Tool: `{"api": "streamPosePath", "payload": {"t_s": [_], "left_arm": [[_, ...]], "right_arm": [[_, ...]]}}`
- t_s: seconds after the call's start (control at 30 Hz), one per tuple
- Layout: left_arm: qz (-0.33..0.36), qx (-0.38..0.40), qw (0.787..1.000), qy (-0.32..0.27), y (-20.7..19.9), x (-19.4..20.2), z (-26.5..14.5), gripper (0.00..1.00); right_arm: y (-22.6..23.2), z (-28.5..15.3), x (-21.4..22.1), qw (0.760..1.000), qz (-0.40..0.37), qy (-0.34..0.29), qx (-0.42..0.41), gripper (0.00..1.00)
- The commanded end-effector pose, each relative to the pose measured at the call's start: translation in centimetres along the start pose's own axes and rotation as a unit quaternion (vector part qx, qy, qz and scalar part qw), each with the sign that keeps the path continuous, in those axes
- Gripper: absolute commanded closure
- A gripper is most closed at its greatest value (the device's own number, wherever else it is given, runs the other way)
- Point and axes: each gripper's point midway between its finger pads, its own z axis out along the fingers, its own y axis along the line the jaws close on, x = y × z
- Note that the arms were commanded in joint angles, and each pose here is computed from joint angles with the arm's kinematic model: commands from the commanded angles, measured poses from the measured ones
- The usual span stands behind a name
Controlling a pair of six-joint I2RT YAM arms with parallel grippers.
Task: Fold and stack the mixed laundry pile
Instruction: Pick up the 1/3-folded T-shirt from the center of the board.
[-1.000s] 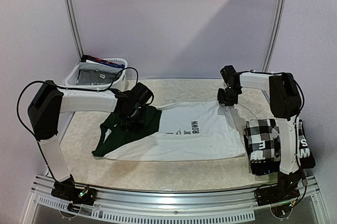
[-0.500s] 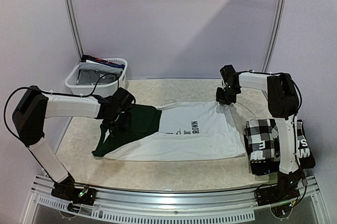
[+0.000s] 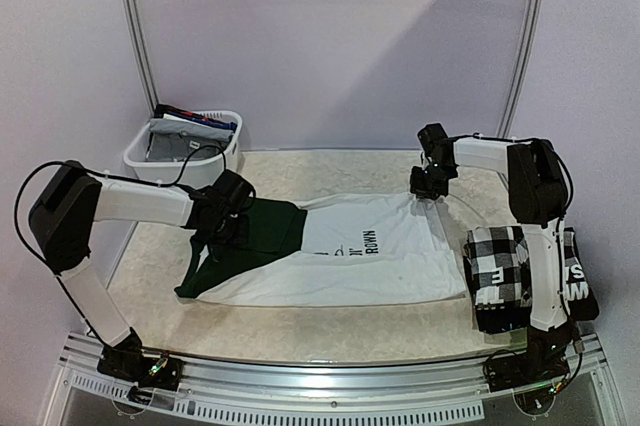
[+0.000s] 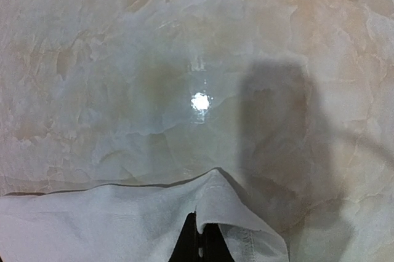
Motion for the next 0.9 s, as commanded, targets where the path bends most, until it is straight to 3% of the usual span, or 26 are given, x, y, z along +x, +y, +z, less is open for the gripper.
{"api": "streamPosePath", "payload": {"t_s": [0.0, 0.43, 0.87], "left_arm": [[0.003, -0.002, 1.0, -0.024, 0.2, -2.4, -1.2, 1.0], [0.016, -0.001, 0.999, -0.045, 2.0, -5.0, -8.7, 1.0], [0.009, 0.008, 0.999, -0.047, 3.1, -4.0, -11.5, 1.0]], "right_arm": [[0.1, -0.9, -0.6, 1.0, -0.006, -0.006, -0.006, 1.0], [-0.5, -6.1, 0.2, 1.0, -0.018, -0.019, -0.013, 1.0], [-0.3, -7.5, 2.2, 0.999, -0.012, -0.008, -0.041, 1.0]]}}
